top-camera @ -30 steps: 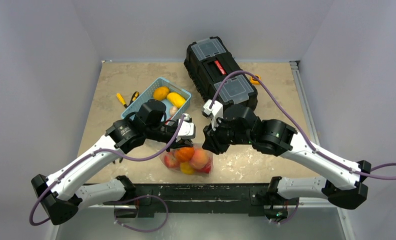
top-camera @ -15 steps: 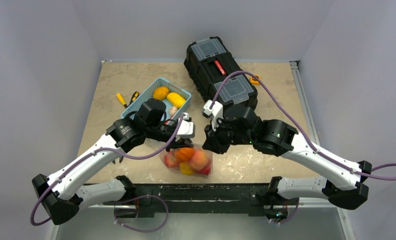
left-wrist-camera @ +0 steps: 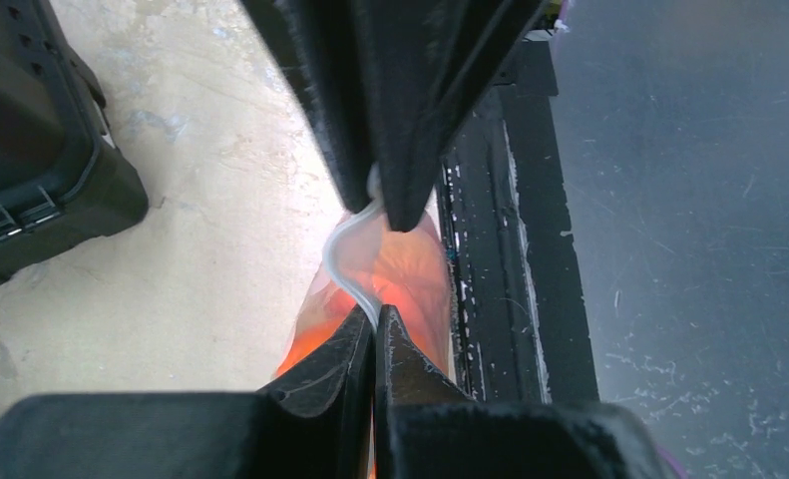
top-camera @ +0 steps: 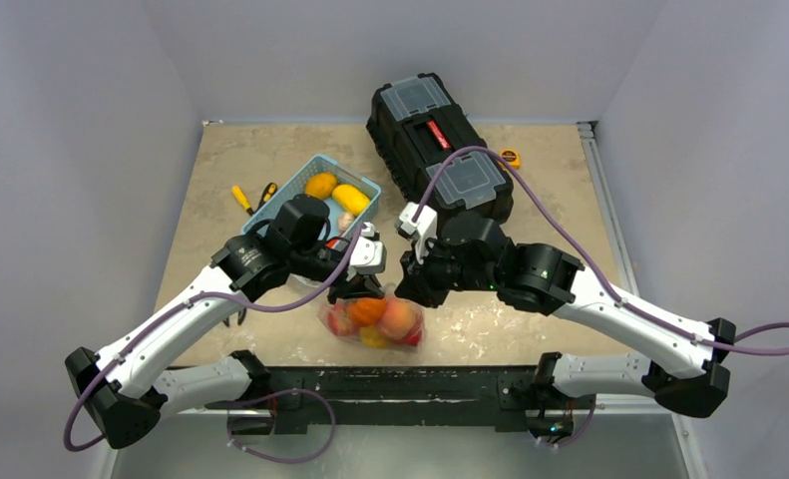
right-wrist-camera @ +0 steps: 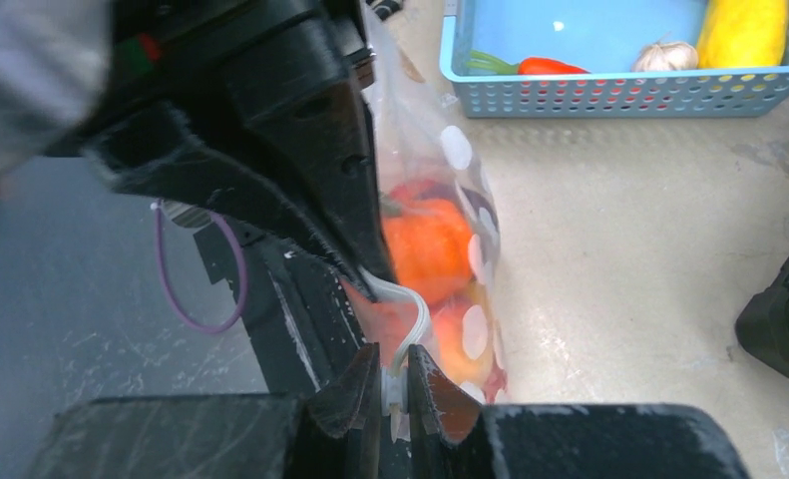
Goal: Place the food in the zip-top bag and seal the zipper
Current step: Adjust the zipper food storage bag at the center of the board.
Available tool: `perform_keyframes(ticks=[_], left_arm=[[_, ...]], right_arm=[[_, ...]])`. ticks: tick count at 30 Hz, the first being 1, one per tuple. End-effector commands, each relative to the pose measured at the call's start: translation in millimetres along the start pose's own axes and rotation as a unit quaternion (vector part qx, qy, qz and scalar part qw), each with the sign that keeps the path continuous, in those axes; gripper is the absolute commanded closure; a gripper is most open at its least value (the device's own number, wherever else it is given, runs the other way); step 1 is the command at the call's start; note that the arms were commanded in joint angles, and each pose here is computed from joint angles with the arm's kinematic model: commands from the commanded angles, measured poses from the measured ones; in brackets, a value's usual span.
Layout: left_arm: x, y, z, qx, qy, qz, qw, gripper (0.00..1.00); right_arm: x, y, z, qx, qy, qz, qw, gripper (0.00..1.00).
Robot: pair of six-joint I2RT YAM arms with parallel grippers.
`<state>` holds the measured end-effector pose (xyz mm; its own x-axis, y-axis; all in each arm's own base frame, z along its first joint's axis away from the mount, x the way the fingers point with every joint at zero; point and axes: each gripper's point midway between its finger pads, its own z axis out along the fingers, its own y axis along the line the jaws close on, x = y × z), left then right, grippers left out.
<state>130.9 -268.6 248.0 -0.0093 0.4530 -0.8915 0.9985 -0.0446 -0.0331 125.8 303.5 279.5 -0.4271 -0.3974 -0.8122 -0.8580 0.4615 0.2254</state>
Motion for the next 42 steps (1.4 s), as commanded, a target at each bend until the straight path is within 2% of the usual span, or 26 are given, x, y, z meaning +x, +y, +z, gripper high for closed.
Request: perform_keyframes(ticks=[1, 10, 14, 16, 18, 23, 27, 34, 38, 40, 42], left_arm=[[-37.8, -16.3, -8.8, 0.039, -0.062, 0.049, 0.996, 1.0], [-36.6, -21.1, -9.3, 0.052, -0.061, 0.05, 0.996, 1.0], [-35.0, -22.3, -9.7, 0.054, -0.058, 0.051, 0.996, 1.0], [-34.1, -21.1, -9.9, 0.051, -0.056, 0.052, 0.996, 1.0], [-33.4, -20.1, -10.3, 0.046, -0.054, 0.053, 0.996, 1.0], [-32.5, -17.5, -10.1, 0.039, -0.051, 0.052, 0.997, 1.0], [-30.6, -13.7, -8.4, 0.033, -0.047, 0.048, 0.997, 1.0], [-30.3, -10.8, -9.3, 0.023, -0.043, 0.046, 0.998, 1.0], [-29.7, -10.8, -9.5, 0.022, -0.043, 0.047, 0.998, 1.0], [-30.2, -11.8, -9.8, 0.024, -0.044, 0.048, 0.998, 1.0], [-30.3, -12.5, -9.6, 0.026, -0.045, 0.048, 0.998, 1.0]], right_arm=[[-24.9, -0.3, 10.2, 0.001, -0.058, -0.018, 0.998, 0.95], [-32.9, 7.2, 7.7, -0.021, -0.076, -0.039, 0.996, 0.87], [-27.2, 14.9, 5.5, -0.047, -0.068, -0.055, 0.995, 0.87], [-21.4, 13.5, 3.7, -0.046, -0.058, -0.06, 0.995, 0.83], [-15.7, 14.1, -0.1, -0.049, -0.049, -0.066, 0.995, 0.77], [-5.8, 7.4, -14.9, -0.03, -0.039, -0.068, 0.996, 0.5], [-5.3, 9.7, -28.5, -0.026, -0.038, -0.033, 0.998, 0.41], [8.2, 11.1, -29.0, -0.029, -0.021, -0.002, 0.999, 0.43], [3.2, 13.3, -26.3, -0.04, -0.067, 0.012, 0.997, 0.45], [-2.2, 14.8, -22.8, -0.047, -0.091, 0.01, 0.995, 0.51], [-9.4, 18.5, -20.4, -0.059, -0.11, 0.009, 0.992, 0.66]])
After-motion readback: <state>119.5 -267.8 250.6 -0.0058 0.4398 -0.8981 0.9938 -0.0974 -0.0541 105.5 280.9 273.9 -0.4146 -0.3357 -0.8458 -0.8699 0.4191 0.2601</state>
